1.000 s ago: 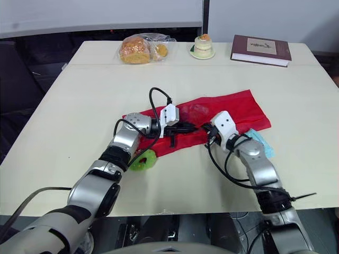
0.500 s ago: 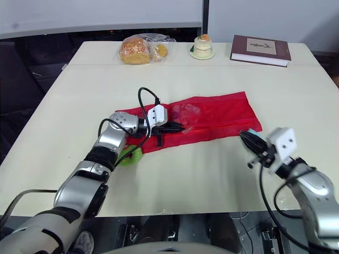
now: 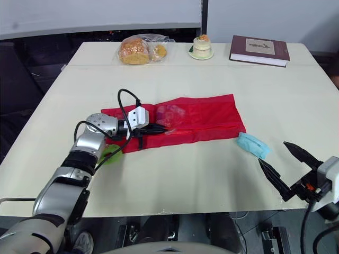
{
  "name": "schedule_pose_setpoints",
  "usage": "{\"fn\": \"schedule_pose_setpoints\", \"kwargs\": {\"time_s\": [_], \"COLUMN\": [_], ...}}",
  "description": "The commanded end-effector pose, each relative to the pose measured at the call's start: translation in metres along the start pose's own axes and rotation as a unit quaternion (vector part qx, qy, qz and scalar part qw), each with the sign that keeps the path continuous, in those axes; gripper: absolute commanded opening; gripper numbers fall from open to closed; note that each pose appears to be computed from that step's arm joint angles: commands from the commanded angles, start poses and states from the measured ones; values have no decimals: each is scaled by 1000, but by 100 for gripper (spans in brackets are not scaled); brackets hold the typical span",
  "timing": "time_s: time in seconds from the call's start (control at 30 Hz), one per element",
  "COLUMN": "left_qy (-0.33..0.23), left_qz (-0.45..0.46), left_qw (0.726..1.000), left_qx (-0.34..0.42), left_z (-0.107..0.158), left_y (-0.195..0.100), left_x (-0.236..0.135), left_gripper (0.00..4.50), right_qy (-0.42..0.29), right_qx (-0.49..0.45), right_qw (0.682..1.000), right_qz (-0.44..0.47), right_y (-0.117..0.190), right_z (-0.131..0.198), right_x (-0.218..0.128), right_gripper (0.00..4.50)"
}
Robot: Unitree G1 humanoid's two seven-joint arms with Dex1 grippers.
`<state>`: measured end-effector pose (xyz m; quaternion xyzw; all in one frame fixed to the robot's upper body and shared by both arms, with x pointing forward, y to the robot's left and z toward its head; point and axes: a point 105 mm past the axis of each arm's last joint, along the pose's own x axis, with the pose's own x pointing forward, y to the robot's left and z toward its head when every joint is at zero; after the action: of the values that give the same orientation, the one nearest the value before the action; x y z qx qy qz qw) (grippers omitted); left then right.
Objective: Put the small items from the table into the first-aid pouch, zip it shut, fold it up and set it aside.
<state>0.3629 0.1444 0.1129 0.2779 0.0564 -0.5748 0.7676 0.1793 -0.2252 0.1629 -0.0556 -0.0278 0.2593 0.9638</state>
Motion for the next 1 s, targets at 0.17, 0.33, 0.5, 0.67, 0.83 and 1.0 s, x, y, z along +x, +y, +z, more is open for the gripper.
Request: {"fn": "schedule_pose_setpoints", "kwargs": {"time_s": [0.17, 0.33, 0.5, 0.67, 0.83, 1.0], "left_qy": [0, 11, 22, 32, 39, 44], "left_qz": [45, 64, 67, 56, 55, 48], "left_qw": [999, 998, 997, 998, 998, 998], "left_qx": [-3, -2, -5, -5, -10, -10], "left_z": [0, -6, -10, -12, -12, -6], "left_y": [16, 23, 26, 27, 31, 37], "left_x": [-8, -13, -23, -30, -39, -51], "left_gripper": [0, 0, 0, 0, 0, 190], "right_qy": [-23, -13, -15, -23, -23, -23], "right_qx": [-7, 4, -2, -6, -12, -15], "right_qw": [999, 997, 996, 994, 993, 992], "right_qz": [44, 79, 92, 111, 118, 121], "right_y": [13, 24, 28, 33, 33, 34], "right_z": [16, 16, 19, 26, 28, 28], "right_x": [5, 7, 9, 12, 13, 14], "right_gripper": [446, 446, 446, 446, 446, 450]}}
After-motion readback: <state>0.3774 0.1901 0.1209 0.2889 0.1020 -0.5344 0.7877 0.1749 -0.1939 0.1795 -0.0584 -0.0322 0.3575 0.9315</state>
